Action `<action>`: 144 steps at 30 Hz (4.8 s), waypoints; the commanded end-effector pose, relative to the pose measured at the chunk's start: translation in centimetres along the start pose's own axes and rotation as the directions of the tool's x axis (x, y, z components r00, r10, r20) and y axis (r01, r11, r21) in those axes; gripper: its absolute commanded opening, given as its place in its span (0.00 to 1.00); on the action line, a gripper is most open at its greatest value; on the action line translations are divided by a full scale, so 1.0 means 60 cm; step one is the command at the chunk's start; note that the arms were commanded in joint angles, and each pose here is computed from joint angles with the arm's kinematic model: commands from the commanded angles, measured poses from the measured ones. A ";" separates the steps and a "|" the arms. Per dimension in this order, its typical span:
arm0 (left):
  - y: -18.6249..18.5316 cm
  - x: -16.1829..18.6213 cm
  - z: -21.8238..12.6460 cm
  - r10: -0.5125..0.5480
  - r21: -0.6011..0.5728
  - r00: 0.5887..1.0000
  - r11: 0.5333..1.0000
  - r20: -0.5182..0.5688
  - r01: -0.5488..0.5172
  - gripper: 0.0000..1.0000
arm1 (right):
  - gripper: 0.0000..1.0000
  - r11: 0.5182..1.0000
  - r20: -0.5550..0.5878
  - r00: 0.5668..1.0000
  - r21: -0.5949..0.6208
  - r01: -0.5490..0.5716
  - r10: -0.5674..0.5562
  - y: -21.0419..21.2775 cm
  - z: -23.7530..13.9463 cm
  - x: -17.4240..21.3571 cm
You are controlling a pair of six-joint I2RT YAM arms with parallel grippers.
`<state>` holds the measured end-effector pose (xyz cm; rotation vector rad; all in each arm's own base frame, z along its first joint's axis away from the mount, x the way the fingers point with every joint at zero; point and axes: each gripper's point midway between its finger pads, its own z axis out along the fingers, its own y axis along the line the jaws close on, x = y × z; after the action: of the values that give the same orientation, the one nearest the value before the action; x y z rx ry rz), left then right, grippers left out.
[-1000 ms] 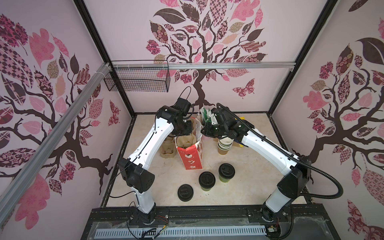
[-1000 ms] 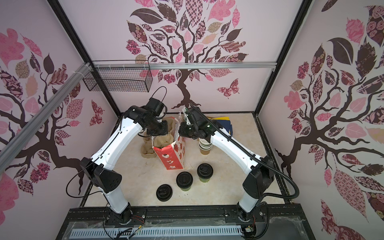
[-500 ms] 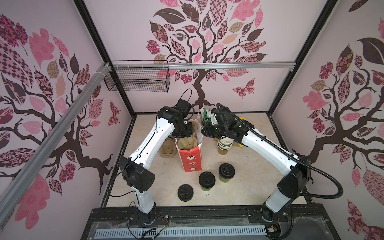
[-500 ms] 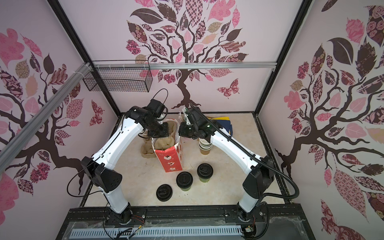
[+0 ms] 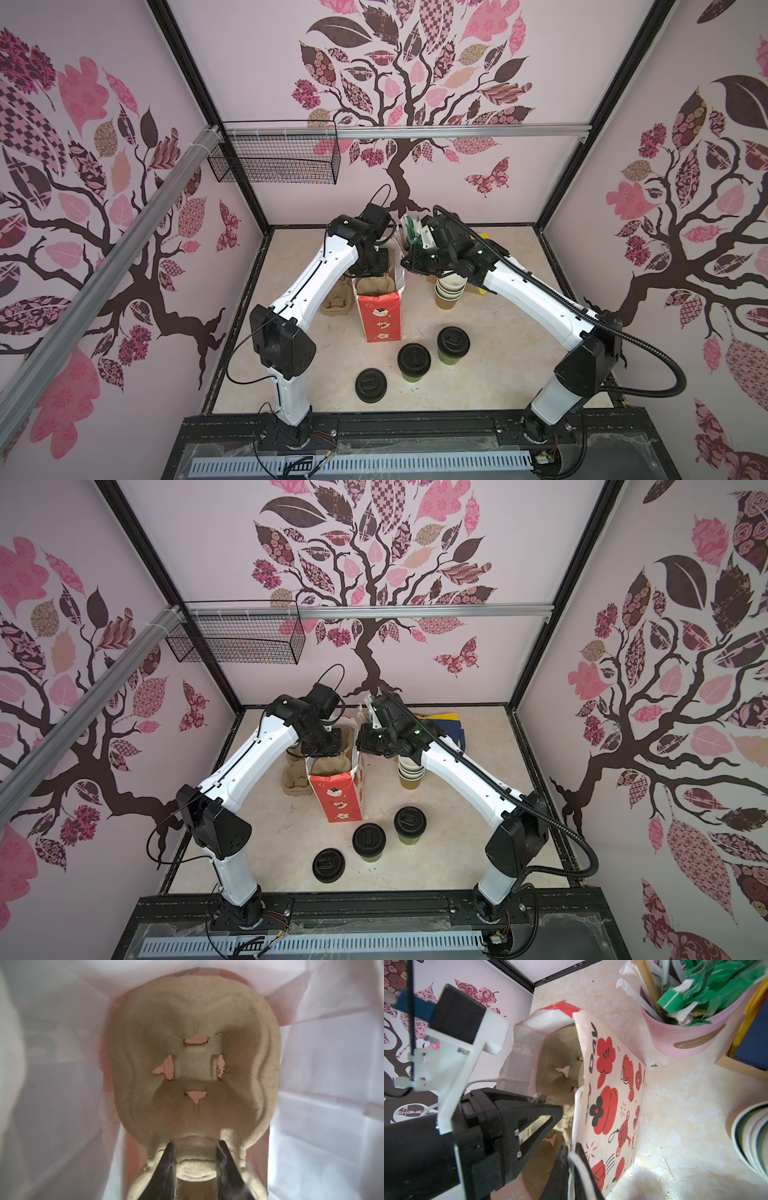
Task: Pack the takeout coffee
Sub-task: 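Lower the beige pulp carrier into the bag opening with the left gripper, then open the left gripper to drop the carrier into the bag and withdraw, then release the bag rim with the right gripper and raise it away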
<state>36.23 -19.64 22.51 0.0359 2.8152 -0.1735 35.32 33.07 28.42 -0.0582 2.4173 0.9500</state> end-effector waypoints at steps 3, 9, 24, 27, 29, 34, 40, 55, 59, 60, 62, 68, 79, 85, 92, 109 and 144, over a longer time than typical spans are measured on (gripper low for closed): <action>0.000 0.016 0.048 -0.012 -0.036 1.000 0.999 -0.026 0.011 0.19 | 0.11 0.999 0.034 0.999 -0.032 0.010 -0.009 0.021 -0.022 -0.016; 0.001 0.023 0.071 -0.030 -0.037 0.999 0.999 -0.028 0.029 0.20 | 0.11 1.000 0.031 0.999 -0.026 0.007 -0.006 0.018 -0.019 -0.014; 0.006 0.037 0.132 -0.082 -0.056 0.996 0.995 -0.044 0.080 0.21 | 0.11 1.000 0.024 1.000 -0.027 0.005 -0.004 0.018 -0.018 -0.011; 0.008 0.043 0.143 -0.083 -0.065 0.995 0.995 -0.060 0.079 0.21 | 0.11 1.000 0.023 1.000 -0.030 0.004 -0.004 0.019 -0.017 -0.012; 0.008 0.048 0.152 -0.082 -0.067 0.994 0.995 -0.075 0.077 0.21 | 0.11 1.000 0.025 1.000 -0.031 0.004 -0.003 0.020 -0.016 -0.013; 0.009 0.062 0.177 -0.073 -0.073 0.991 0.995 -0.113 0.065 0.21 | 0.11 1.000 0.021 1.000 -0.030 0.003 -0.003 0.019 -0.014 -0.012; 0.011 0.069 0.196 -0.080 -0.078 0.989 0.994 -0.124 0.070 0.27 | 0.11 1.000 0.018 1.000 -0.026 -0.002 0.002 0.016 -0.013 -0.009; 0.007 0.044 0.156 -0.087 -0.049 0.995 0.995 -0.039 0.085 0.60 | 0.11 1.000 0.015 1.000 -0.006 -0.004 0.004 0.005 -0.010 -0.004; -0.001 0.030 0.125 -0.087 -0.016 0.996 0.996 0.001 0.087 0.62 | 0.11 1.000 0.015 1.000 0.004 -0.001 0.001 0.002 -0.009 -0.003; -0.004 0.025 0.115 -0.090 -0.002 0.996 0.996 0.015 0.090 0.63 | 0.11 1.000 0.014 1.000 0.006 -0.001 0.001 0.001 -0.008 -0.003; -0.010 0.018 0.099 -0.083 0.026 0.996 0.996 0.042 0.082 0.63 | 0.11 1.000 0.013 1.000 0.009 -0.002 0.002 -0.001 -0.008 -0.002; -0.019 0.005 0.063 -0.080 0.073 0.992 0.995 0.094 0.074 0.64 | 0.11 1.000 0.008 1.000 0.019 0.001 -0.001 -0.005 -0.004 0.001; -0.028 -0.015 -0.004 -0.052 0.123 0.983 0.992 0.177 0.030 0.65 | 0.11 0.999 0.009 1.000 0.033 0.008 -0.008 -0.009 -0.001 -0.002; -0.046 -0.033 -0.067 -0.043 0.214 0.961 0.977 0.272 -0.017 0.69 | 0.11 0.999 0.008 1.000 0.039 0.011 -0.012 -0.010 0.000 -0.002; -0.054 -0.050 -0.149 -0.062 0.284 0.917 0.957 0.393 -0.057 0.74 | 0.11 0.999 0.010 1.000 0.047 0.020 -0.020 -0.010 0.001 -0.006; 0.154 0.010 -0.309 -0.237 0.122 0.866 0.971 0.440 0.204 0.87 | 0.11 0.995 0.022 0.997 0.073 0.074 -0.075 -0.002 -0.018 -0.023; 0.033 0.001 -0.155 -0.310 0.528 0.931 0.833 0.194 0.167 0.93 | 0.81 0.910 0.030 0.980 0.376 0.173 -0.199 -0.104 -0.213 -0.011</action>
<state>33.00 -16.21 30.83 -0.2194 2.4434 -0.8650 34.51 23.56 32.24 -0.0904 2.3971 0.5192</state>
